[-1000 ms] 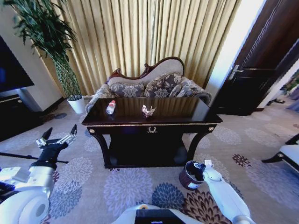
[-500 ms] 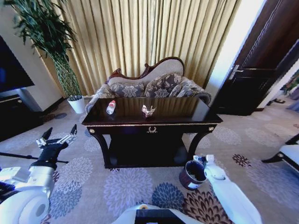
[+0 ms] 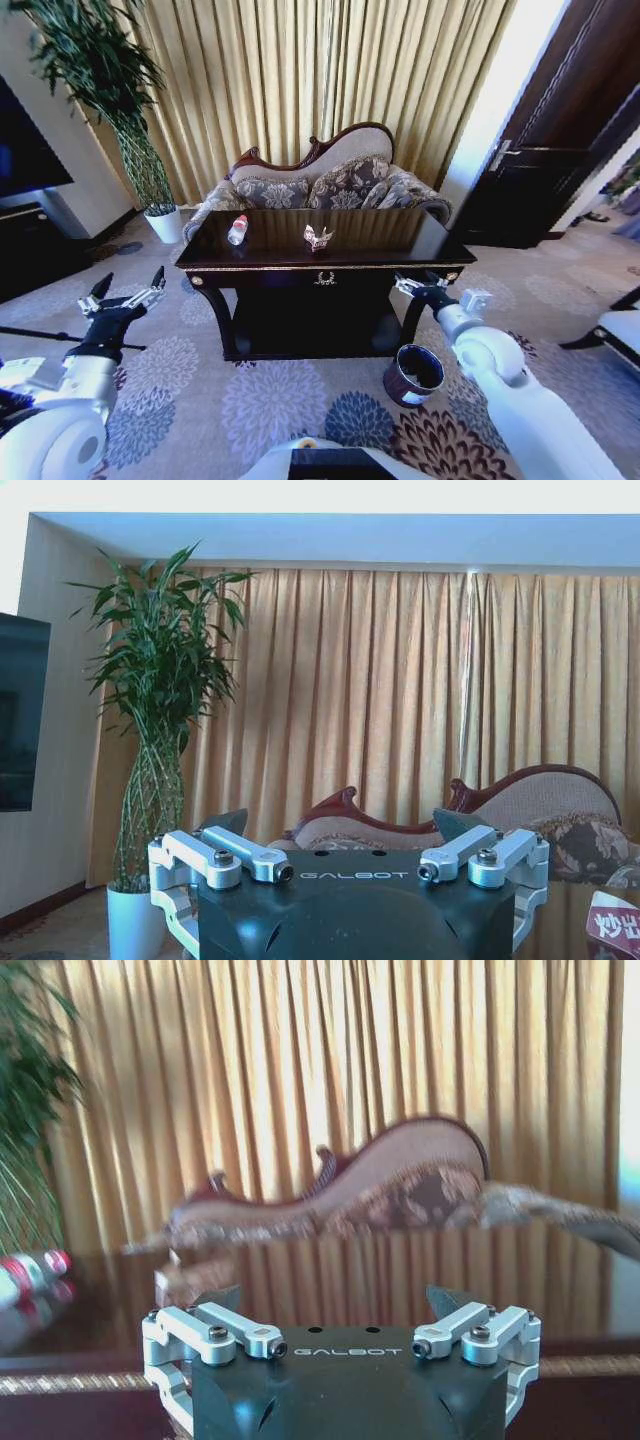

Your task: Move to the front of the table and place the trash on the table into the trash bin.

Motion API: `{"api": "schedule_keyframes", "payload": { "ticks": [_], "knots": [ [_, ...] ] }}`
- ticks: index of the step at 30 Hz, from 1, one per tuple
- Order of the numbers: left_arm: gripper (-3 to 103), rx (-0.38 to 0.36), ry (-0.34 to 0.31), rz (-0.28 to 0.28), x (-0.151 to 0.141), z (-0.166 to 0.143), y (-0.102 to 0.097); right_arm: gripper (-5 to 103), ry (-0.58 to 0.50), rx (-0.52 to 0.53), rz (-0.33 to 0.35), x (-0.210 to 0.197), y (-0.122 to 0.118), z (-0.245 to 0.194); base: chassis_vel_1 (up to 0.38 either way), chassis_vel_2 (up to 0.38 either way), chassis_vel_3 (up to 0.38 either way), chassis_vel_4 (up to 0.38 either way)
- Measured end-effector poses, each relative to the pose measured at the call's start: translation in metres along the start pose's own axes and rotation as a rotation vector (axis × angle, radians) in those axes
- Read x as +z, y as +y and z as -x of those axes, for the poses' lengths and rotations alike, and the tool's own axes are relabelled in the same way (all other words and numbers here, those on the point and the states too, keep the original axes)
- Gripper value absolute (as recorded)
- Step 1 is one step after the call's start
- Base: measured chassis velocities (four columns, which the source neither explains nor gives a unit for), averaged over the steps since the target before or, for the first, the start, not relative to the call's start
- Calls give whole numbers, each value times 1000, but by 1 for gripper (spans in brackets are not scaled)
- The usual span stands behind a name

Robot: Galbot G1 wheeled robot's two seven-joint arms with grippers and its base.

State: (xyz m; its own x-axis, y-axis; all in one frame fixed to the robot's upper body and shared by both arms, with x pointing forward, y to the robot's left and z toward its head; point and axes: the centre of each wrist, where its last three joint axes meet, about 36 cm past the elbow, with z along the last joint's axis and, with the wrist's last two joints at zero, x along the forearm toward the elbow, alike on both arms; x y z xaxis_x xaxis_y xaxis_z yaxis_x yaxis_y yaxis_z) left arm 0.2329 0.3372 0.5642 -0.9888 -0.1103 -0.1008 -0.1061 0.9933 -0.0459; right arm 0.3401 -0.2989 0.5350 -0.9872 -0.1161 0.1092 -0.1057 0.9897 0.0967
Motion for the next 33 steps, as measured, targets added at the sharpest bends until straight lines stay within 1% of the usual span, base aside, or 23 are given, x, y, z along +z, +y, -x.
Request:
{"api": "schedule_keyframes", "payload": {
  "ticks": [2, 5, 21, 33],
  "knots": [
    [100, -1, 1, -1, 0, 0, 0, 100, -11, 0, -7, -1, 2, -1, 0, 0, 0, 0],
    [100, -1, 0, -2, 0, 0, 0, 100, -19, 14, -42, 2, 2, 1, 0, 0, 0, 0],
    [100, -1, -3, -2, 0, 0, -1, 100, -22, -20, -63, 4, 3, 3, -8, 7, 5, -8],
    [100, -3, -2, -2, 1, 0, 0, 100, -24, -33, -71, 3, 6, 0, -122, 126, 124, -110]
  ]
}}
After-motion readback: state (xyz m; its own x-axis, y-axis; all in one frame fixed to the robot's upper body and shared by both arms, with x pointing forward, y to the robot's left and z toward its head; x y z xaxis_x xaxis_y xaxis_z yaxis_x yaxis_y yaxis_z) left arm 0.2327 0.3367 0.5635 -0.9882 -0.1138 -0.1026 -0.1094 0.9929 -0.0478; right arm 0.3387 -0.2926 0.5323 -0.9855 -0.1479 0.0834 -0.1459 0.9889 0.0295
